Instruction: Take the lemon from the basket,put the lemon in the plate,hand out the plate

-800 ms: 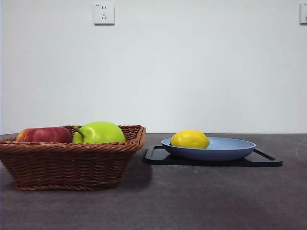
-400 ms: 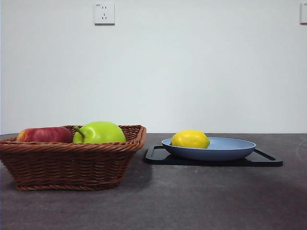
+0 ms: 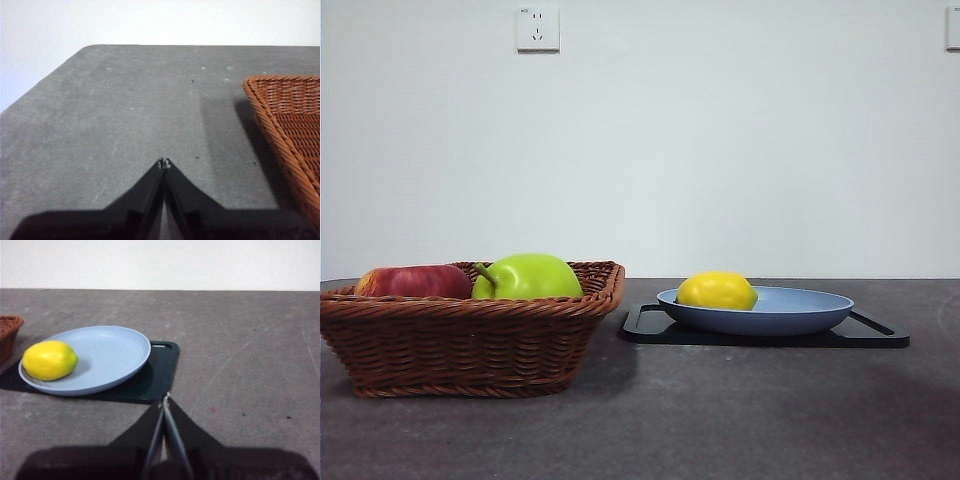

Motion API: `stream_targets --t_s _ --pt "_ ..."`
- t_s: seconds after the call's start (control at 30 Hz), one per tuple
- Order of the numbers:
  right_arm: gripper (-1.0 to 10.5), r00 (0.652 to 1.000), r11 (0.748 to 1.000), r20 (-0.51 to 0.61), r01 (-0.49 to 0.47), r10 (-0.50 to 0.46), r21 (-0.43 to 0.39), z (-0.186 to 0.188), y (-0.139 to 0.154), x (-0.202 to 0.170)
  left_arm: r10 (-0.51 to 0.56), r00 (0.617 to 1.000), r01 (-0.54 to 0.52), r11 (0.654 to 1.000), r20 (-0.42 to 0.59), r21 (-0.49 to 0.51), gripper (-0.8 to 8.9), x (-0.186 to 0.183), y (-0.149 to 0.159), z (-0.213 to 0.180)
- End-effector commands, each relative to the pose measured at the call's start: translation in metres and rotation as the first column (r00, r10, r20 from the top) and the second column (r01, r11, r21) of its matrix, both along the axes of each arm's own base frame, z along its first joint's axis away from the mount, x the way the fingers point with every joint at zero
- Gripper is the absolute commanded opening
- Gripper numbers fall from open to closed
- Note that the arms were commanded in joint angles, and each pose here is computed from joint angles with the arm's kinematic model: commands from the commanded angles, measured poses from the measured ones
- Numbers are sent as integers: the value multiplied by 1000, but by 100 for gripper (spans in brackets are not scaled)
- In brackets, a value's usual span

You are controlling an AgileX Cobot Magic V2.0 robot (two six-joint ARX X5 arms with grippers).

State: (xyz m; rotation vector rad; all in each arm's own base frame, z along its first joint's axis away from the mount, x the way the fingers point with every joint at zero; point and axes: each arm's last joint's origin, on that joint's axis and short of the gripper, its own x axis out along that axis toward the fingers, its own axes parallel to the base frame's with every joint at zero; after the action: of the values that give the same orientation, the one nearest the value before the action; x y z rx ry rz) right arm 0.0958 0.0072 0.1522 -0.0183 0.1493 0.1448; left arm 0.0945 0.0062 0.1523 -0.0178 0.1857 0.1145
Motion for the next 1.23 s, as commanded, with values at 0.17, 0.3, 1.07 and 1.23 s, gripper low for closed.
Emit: stream_targets --t_s 0.17,0.3,1.07,1.23 --pt "4 1000 995 -28 16 -13 100 -2 0 0 7 1000 -7 1000 3 -9 9 0 0 -2" --pt "4 999 995 -31 16 -13 100 -3 0 0 7 1000 -7 1000 4 -9 9 0 0 -2" --pt "4 999 995 -31 16 -13 100 -3 0 0 7 1000 -7 1000 4 -9 9 0 0 -2" --pt "4 999 995 -31 16 -13 100 -3 0 0 7 1000 -7 1000 4 -9 9 0 0 -2"
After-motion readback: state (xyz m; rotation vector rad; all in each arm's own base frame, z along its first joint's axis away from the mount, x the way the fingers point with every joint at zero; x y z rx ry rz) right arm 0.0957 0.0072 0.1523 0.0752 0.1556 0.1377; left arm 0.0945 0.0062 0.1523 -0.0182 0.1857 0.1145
